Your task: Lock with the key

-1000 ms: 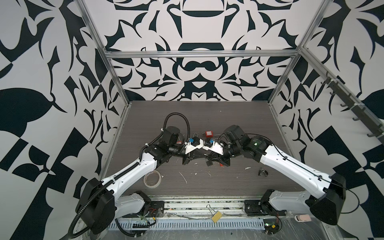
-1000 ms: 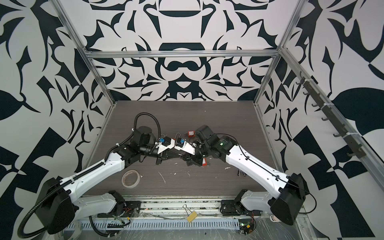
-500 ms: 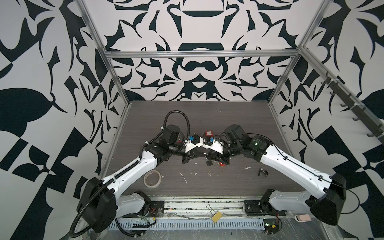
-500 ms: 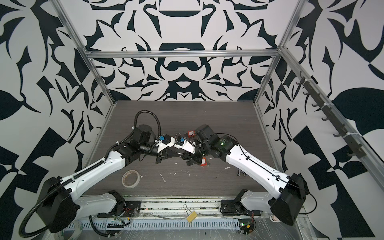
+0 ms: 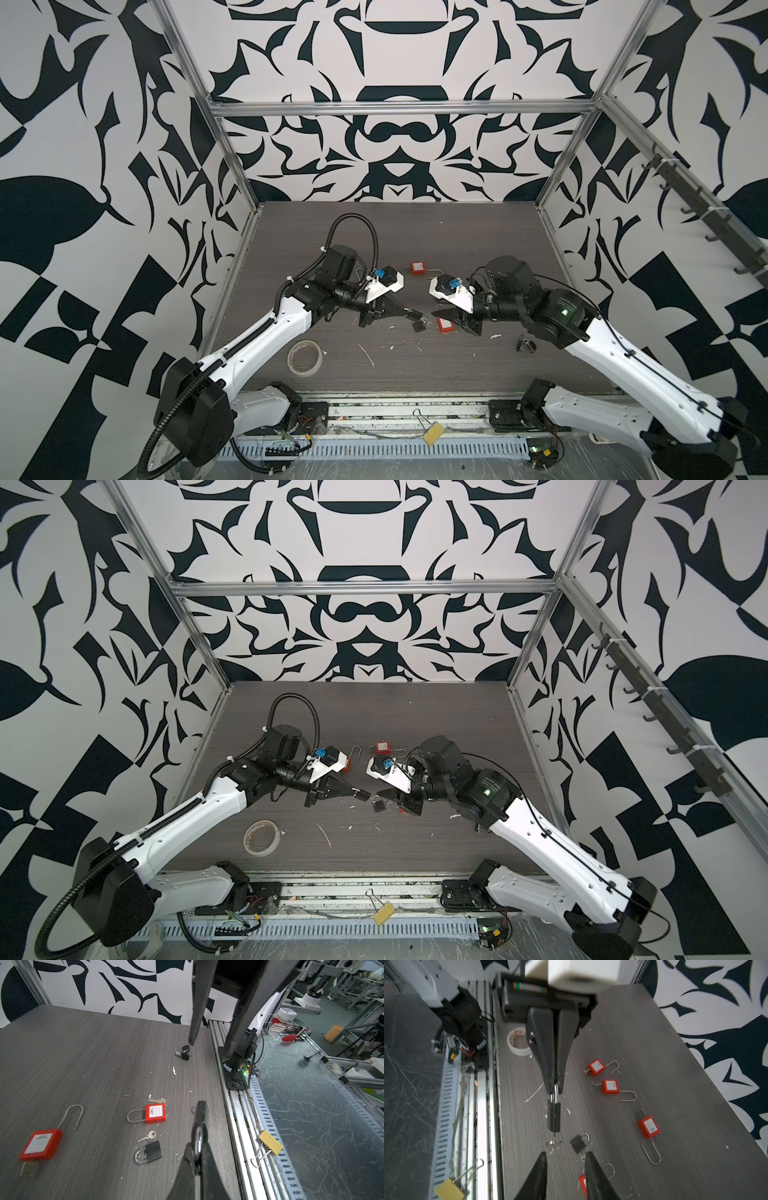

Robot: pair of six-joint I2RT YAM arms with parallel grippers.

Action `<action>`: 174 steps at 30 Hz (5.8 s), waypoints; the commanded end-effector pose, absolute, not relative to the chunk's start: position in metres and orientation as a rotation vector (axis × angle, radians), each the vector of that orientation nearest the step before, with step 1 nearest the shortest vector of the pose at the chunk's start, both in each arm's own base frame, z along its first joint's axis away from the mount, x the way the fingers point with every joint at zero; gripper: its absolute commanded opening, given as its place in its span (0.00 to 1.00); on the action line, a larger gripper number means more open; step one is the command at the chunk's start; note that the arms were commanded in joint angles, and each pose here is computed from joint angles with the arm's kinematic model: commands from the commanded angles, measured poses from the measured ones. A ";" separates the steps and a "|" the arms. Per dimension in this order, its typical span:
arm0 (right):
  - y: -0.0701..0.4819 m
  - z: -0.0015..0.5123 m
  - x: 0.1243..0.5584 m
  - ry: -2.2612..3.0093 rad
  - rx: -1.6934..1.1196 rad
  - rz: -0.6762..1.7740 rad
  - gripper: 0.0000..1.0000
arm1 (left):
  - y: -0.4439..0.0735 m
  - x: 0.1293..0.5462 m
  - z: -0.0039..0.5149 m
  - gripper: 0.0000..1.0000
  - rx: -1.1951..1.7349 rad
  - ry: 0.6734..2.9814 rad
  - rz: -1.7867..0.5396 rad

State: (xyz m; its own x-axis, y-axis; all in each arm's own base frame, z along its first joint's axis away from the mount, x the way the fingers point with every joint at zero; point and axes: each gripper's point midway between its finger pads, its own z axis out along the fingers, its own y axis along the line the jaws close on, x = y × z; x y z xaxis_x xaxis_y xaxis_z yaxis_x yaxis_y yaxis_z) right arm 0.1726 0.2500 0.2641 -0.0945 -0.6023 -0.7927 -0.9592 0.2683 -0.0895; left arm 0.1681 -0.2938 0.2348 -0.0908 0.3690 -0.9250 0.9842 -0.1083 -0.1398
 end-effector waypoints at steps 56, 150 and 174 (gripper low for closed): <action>0.271 0.236 0.171 1.862 -1.507 0.722 0.14 | -0.299 0.167 0.258 0.00 1.569 1.428 -1.161; 0.249 0.142 0.200 2.627 -0.371 0.608 0.00 | -0.290 0.304 0.129 0.51 1.485 2.352 -0.730; 0.301 0.066 0.222 3.009 -0.303 0.380 0.01 | -0.174 0.264 0.214 0.62 0.694 2.071 -0.541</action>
